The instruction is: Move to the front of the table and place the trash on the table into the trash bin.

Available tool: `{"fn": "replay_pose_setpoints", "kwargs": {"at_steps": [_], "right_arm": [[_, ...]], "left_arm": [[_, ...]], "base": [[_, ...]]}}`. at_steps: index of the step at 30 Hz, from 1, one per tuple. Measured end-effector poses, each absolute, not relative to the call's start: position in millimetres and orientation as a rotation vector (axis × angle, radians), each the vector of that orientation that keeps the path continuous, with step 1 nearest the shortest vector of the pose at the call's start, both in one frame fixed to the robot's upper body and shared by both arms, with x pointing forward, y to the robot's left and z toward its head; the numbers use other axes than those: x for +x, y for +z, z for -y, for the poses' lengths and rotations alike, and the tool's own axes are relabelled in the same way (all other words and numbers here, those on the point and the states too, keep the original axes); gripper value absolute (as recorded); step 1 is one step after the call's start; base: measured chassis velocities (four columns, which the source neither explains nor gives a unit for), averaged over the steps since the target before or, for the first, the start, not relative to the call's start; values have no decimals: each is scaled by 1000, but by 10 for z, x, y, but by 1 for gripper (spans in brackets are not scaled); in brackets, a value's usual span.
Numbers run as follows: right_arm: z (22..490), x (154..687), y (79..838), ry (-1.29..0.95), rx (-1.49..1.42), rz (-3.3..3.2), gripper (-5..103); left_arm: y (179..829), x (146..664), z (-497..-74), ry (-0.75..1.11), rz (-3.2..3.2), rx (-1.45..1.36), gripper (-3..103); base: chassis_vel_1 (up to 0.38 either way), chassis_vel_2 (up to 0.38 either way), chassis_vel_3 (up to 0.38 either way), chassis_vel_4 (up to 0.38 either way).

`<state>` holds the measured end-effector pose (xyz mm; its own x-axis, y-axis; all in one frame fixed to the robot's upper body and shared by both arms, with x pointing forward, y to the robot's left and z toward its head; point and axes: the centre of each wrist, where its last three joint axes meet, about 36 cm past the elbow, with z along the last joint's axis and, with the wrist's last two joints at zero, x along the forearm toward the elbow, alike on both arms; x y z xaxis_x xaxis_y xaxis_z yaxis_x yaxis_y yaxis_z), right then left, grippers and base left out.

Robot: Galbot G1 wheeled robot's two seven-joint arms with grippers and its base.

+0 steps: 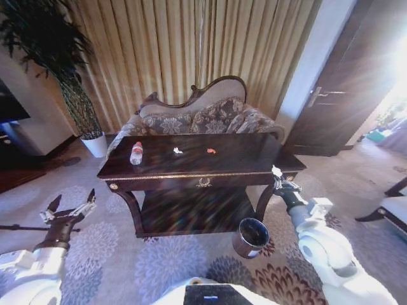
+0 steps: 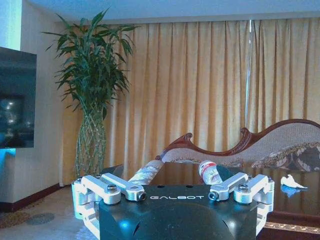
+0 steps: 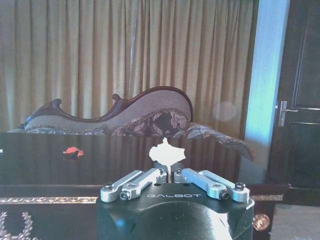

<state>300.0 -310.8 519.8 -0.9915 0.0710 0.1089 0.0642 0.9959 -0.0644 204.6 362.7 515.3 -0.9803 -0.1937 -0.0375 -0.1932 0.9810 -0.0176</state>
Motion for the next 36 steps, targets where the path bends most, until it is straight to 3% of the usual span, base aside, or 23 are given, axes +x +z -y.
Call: {"fn": "replay_pose_setpoints", "kwargs": {"at_steps": [20, 36], "right_arm": [[3152, 3125, 4842, 124, -123, 2981, 2], [3709, 3850, 3424, 300, -118, 2704, 2]], "left_arm": [[5162, 2040, -3604, -27, -3085, -297, 100], [5143, 2009, -3591, -17, -3083, -327, 100]], "base": [[88, -92, -83, 92], [0, 0, 0, 0]]}}
